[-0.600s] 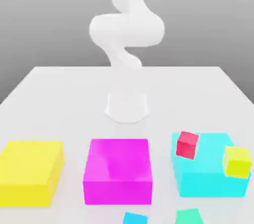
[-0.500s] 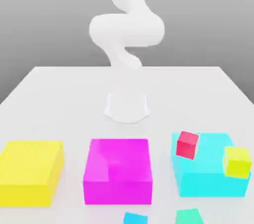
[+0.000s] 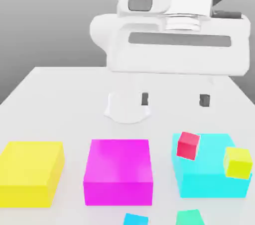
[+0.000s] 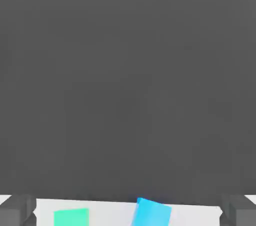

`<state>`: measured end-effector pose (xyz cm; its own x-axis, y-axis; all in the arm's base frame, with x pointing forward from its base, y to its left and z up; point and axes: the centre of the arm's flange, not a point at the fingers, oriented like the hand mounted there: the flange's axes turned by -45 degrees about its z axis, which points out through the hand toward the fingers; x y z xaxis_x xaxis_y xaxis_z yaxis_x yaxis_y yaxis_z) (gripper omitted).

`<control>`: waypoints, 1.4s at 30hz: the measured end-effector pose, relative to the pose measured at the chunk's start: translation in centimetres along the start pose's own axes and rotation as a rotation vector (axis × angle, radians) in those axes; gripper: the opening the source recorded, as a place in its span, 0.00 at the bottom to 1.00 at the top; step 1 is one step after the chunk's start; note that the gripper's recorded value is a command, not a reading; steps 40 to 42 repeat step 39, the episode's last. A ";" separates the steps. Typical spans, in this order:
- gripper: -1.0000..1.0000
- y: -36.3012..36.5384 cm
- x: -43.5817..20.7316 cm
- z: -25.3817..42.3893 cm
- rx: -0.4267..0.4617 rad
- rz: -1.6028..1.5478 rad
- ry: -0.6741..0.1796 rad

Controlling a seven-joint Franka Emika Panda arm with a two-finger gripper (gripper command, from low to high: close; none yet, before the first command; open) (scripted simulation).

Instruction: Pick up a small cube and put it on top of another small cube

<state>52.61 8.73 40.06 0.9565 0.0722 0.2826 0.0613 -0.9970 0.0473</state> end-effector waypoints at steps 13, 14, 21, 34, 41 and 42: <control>0.50 -6.2 -7.0 21.2 0.055 -0.049 -0.280; 0.50 -6.3 -7.4 22.6 0.055 -0.049 -0.282; 0.00 -6.5 -8.3 25.0 0.056 -0.050 -0.284; 0.00 5.8 -5.5 18.9 0.010 0.266 -0.291; 1.00 6.0 -6.3 21.0 0.009 0.274 -0.291; 1.00 6.0 -6.3 21.0 0.009 0.274 -0.291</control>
